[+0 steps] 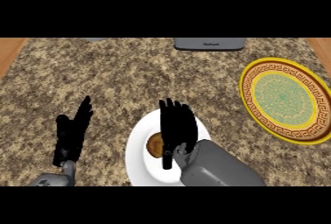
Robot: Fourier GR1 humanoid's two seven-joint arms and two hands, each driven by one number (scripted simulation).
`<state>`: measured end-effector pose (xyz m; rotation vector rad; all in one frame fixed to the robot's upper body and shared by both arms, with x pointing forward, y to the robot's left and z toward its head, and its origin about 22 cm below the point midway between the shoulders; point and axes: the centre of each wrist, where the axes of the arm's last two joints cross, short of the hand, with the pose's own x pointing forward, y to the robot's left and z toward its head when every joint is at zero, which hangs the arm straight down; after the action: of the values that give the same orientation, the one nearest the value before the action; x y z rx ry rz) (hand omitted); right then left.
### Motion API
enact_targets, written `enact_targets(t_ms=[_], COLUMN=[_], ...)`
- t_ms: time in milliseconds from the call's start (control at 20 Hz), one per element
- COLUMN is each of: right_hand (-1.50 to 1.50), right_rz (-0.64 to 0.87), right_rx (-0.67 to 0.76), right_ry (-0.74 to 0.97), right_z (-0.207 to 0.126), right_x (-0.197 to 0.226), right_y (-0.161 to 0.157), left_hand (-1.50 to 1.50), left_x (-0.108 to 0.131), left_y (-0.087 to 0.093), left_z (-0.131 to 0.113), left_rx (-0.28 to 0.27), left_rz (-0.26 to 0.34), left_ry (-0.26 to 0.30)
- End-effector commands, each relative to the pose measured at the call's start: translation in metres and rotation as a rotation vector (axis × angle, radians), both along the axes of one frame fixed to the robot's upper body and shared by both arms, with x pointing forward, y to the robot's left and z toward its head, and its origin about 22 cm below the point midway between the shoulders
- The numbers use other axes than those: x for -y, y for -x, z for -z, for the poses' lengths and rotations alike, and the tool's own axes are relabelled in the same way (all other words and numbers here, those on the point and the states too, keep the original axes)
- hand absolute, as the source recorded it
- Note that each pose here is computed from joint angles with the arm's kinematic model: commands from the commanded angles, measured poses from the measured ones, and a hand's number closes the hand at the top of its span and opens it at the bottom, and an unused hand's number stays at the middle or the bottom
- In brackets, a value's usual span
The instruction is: Pick the pear from the plate and place it in the plate
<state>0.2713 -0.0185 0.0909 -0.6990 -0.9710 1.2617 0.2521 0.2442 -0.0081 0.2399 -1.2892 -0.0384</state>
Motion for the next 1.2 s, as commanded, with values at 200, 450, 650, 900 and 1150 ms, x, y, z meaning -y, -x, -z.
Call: enact_targets(t_ms=[200, 450, 650, 900, 1150], right_hand=[-1.5, -1.5, -1.5, -1.5, -1.5], right_rz=[0.092, 0.096, 0.099, 0.075, 0.102], right_rx=[-0.212, -0.247, -0.264, -0.29, -0.29], right_ry=[0.212, 0.215, 0.22, 0.23, 0.194], right_z=[0.004, 0.007, 0.017, 0.028, 0.021], right_x=[-0.014, -0.015, -0.019, -0.005, -0.014], right_y=[-0.016, -0.024, -0.017, -0.021, -0.02], left_hand=[0.0, 0.0, 0.0, 0.0, 0.0], left_x=[0.004, -0.005, 0.002, 0.004, -0.001], left_y=[-0.004, 0.009, 0.021, 0.002, 0.016], left_z=[-0.003, 0.007, 0.01, -0.005, 0.008], left_rx=[-0.003, -0.011, 0.002, -0.008, -0.01], left_rz=[-0.012, -0.009, 0.0, -0.013, -0.011], left_ry=[-0.012, -0.007, 0.003, 0.002, -0.002])
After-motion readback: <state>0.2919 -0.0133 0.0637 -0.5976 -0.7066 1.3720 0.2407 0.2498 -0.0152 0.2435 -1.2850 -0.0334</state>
